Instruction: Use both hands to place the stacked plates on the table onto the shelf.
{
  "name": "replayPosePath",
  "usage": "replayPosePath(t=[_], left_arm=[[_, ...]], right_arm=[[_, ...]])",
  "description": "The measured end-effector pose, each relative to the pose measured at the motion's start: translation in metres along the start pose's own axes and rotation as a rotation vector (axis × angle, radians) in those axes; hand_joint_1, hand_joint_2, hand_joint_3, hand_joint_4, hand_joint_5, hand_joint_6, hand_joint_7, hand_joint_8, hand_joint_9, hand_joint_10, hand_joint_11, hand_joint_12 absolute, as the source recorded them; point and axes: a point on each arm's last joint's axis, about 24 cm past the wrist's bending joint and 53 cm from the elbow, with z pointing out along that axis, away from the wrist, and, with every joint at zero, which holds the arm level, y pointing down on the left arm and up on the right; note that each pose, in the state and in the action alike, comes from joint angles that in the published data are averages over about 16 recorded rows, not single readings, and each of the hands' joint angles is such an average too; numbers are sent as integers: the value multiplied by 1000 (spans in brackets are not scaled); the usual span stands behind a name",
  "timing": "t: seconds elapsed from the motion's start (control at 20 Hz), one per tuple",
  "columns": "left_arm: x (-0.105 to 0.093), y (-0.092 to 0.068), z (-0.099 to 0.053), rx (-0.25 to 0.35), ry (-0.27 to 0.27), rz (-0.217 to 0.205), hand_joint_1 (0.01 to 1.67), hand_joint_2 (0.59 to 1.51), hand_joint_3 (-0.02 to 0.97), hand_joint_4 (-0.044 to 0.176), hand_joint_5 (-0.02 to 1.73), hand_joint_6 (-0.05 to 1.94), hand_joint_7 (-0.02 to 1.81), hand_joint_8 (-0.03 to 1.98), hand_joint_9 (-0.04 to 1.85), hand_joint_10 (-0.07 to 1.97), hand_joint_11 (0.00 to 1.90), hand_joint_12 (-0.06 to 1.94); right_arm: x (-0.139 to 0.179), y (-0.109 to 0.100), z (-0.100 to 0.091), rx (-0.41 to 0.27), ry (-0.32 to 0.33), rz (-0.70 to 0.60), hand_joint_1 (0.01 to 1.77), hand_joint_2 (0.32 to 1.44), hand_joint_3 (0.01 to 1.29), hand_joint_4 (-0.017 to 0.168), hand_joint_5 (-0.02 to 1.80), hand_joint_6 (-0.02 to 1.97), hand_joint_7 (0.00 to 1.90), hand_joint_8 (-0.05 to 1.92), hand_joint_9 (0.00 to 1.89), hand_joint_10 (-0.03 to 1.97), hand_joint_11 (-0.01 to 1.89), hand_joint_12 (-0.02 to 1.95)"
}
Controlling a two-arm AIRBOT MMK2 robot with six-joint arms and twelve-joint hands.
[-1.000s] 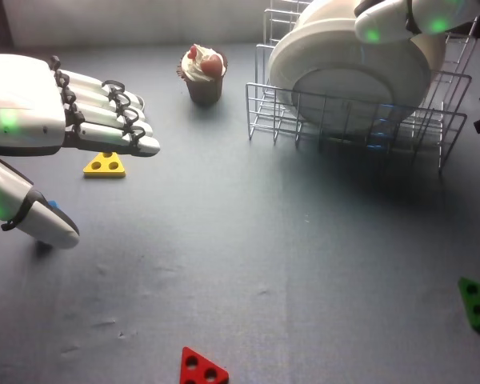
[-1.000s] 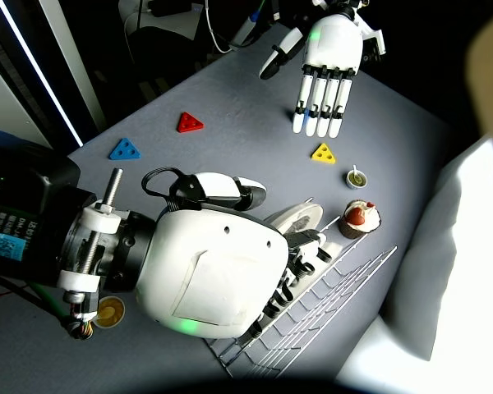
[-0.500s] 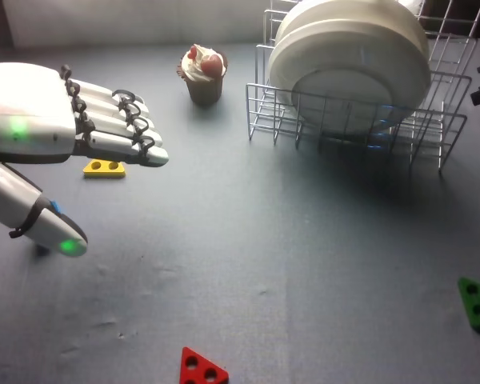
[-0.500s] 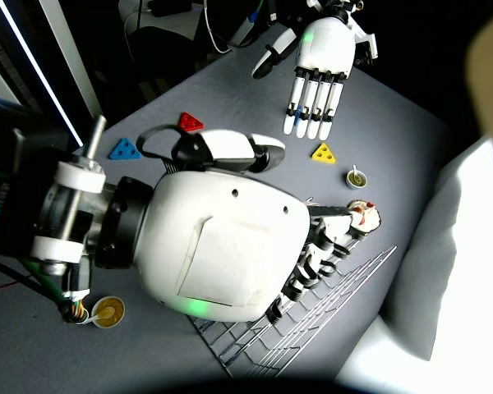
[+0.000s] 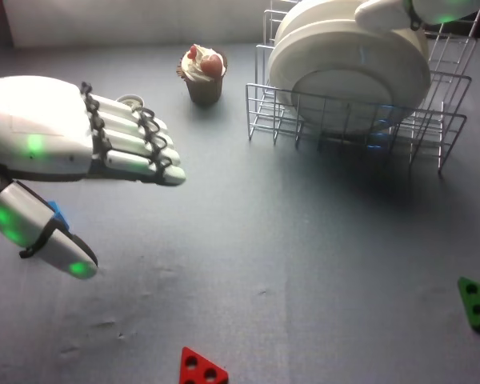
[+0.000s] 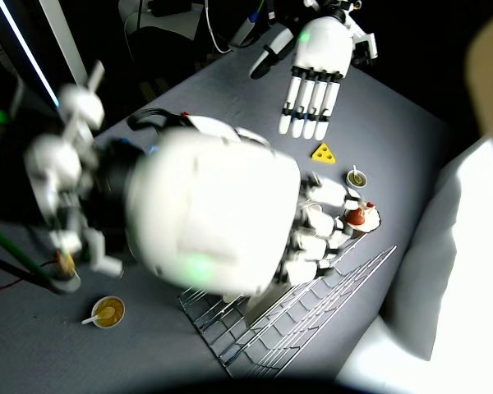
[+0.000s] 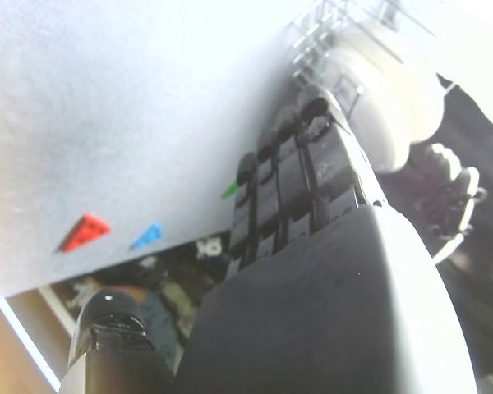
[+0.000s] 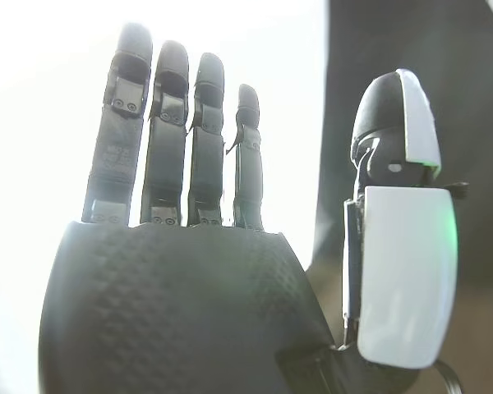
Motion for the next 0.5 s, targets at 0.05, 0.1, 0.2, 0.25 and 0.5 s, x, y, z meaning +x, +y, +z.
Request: replayPosePath(t=[0.05,0.1,0.2,0.25,0.5], left_arm=[[1,-1,0,2,2,-1,14,983,-2,1,144,18,194,13,193,12,194,14],[2,-2,1,3,3,-3,14,984,-2,1,141,18,191,13,190,12,191,14],[3,-3,2,6,6,-5,14,984,-2,0,134,18,185,13,184,12,185,15],[4,-4,2,8,7,-7,14,985,-2,0,132,18,185,13,183,12,183,15],[4,-3,2,4,4,-17,14,986,-2,0,122,19,179,13,173,12,168,15]], right_arm=[[0,7,-6,-29,-8,-69,826,975,12,51,454,17,553,16,557,18,609,11],[0,14,-12,-61,-17,-138,808,976,12,50,431,17,530,16,536,18,591,11],[2,27,-23,-117,-30,-245,772,975,12,46,391,17,488,16,496,18,558,11],[3,33,-27,-141,-35,-283,764,975,12,46,382,17,479,16,489,18,553,11],[5,52,-48,-220,-66,-401,721,964,12,38,329,17,420,16,439,18,516,11]])
